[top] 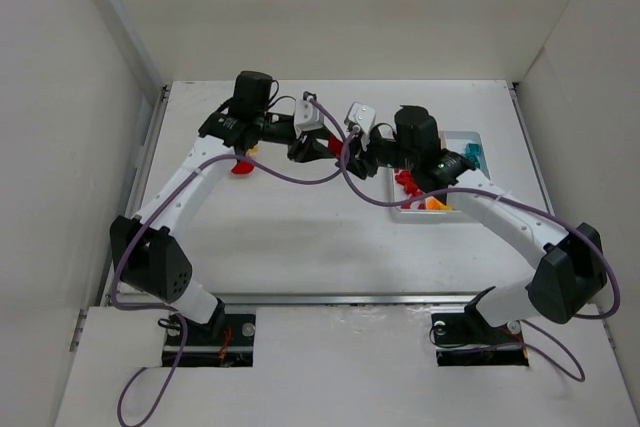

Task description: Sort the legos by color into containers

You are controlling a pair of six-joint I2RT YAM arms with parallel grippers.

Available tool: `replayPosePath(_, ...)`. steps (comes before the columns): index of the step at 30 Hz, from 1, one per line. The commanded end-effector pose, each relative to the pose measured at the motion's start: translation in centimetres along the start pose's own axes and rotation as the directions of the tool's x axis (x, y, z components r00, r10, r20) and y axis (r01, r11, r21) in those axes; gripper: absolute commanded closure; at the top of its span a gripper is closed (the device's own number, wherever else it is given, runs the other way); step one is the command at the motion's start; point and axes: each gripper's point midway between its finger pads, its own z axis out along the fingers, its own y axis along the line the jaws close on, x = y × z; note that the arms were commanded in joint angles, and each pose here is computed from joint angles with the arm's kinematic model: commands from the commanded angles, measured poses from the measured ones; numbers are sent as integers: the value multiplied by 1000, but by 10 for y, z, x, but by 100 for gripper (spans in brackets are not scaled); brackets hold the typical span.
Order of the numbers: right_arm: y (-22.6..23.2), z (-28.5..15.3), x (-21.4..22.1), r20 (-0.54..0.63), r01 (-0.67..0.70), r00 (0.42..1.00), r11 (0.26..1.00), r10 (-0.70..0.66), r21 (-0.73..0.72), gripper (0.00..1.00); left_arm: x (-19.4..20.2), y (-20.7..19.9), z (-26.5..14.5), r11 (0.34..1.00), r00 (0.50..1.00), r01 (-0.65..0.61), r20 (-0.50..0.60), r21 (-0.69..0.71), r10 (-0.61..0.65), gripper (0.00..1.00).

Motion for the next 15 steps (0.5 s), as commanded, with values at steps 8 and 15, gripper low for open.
replayPosePath(8, -13, -13, -47, 123, 24, 992, 998, -30, 50, 100, -6, -17, 4, 998, 998, -55, 11, 32, 55, 86)
replayPosePath(15, -34, -22, -29, 93, -63, 994, 990, 51, 125, 100, -2, -14, 3, 999, 999, -46, -11, 0, 46, 0)
